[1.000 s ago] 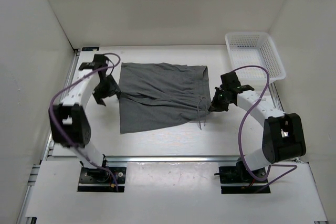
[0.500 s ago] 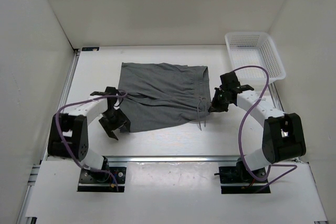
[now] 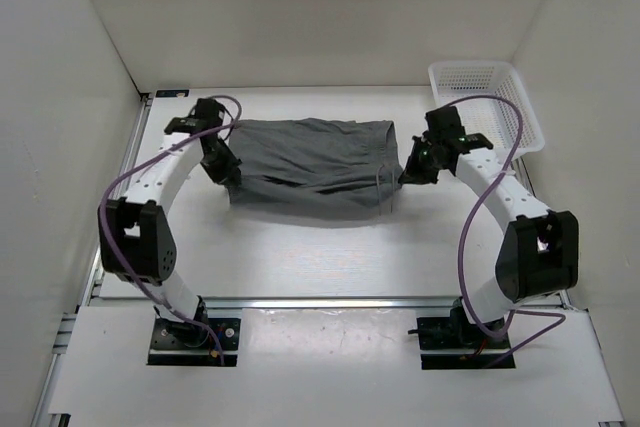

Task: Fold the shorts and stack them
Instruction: Flatten the shorts out

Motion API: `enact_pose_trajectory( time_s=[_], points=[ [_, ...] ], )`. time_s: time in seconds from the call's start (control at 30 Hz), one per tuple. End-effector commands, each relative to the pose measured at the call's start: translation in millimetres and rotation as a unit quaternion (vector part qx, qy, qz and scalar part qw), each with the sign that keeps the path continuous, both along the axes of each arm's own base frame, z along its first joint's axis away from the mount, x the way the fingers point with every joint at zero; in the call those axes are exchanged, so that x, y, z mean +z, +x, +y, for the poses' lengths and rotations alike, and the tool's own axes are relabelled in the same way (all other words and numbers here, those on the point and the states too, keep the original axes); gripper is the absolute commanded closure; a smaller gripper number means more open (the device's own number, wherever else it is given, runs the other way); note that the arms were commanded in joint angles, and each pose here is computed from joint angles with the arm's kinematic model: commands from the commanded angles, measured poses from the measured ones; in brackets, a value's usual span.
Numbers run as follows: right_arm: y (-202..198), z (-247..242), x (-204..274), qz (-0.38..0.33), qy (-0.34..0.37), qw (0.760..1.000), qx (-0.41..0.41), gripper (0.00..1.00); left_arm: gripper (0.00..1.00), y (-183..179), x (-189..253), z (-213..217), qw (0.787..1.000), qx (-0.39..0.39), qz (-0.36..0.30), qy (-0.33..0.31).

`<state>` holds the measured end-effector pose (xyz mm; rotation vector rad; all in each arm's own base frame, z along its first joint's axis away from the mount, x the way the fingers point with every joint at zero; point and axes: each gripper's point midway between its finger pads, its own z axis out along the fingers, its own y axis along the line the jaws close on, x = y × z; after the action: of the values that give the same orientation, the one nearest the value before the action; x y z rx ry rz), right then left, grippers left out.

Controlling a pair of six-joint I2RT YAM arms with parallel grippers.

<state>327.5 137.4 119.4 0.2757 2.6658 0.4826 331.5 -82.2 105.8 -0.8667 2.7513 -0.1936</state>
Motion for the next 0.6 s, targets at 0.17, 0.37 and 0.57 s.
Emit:
enact_pose_trajectory(
  time_s=[0.17, 0.37, 0.57],
  points=[
    [-28.2, -22.4, 33.6, -0.026, -0.010, 1.000, 0.006, 1.00, 0.90, -36.3, 62.7, 27.9, 0.998, 0.008, -0.064, 0.000],
    [-106.3, -39.0, -36.6, 0.074, -0.028, 0.997, -0.001, 1.00, 0.90, -97.8, -3.0, 20.2, 1.000, -0.002, 0.007, -0.029],
    [-124.0, -40.0, -45.9, 0.089, -0.020, 0.996, -0.014, 0.64, 0.90, -118.1, -30.9, 7.0, 0.998, -0.019, 0.045, -0.036]
  ],
)
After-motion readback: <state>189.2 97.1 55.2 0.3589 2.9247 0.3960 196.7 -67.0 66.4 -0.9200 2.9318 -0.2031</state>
